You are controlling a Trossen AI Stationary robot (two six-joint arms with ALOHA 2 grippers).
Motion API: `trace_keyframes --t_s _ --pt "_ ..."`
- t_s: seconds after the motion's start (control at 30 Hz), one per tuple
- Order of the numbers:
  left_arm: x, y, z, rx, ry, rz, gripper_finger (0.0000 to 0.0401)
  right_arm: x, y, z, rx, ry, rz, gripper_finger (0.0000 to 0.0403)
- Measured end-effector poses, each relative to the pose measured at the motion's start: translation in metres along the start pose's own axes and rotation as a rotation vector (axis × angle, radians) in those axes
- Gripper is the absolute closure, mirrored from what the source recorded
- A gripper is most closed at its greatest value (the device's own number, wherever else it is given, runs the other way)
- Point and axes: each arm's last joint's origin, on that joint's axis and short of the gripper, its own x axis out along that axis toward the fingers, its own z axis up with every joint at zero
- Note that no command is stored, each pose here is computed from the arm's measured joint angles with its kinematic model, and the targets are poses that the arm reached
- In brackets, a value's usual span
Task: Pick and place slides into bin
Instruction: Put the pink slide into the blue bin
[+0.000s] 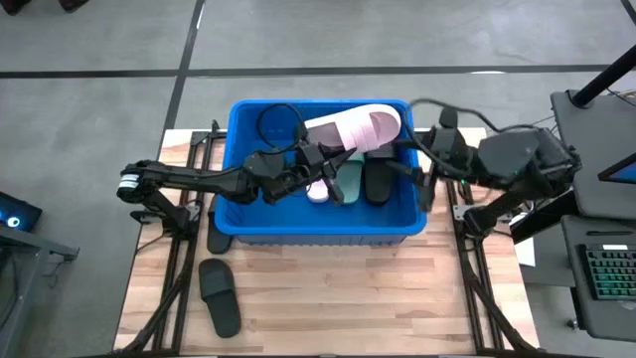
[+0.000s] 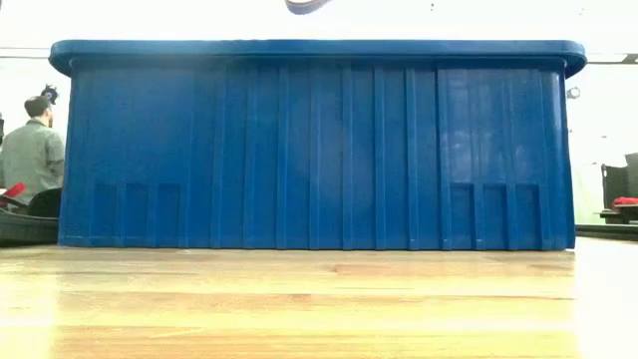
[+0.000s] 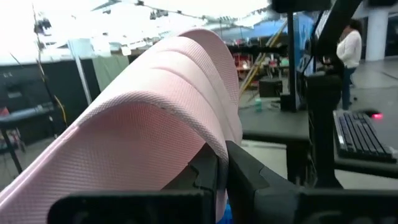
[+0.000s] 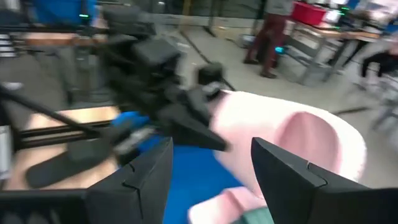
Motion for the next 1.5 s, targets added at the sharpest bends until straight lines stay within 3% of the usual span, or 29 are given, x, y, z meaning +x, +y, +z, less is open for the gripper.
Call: trace_keyframes --t_s 0.63,1.07,1.5 --pt "-0.001 0.002 0.012 0.003 -0.109 -0.022 0.0401 0.05 -0.019 -0.002 -0.001 0.087 -0.057 0.0197" --pt "-0.003 0.002 0.016 0.017 -0.141 -0.047 0.0401 0.038 -0.026 0.004 0.034 0.06 -0.051 0.0197" --pt "-0.005 0.004 0.026 -0.018 -0.229 -0.084 0.0401 0.04 -0.025 -0.001 -0.015 0.101 -0.056 0.0197"
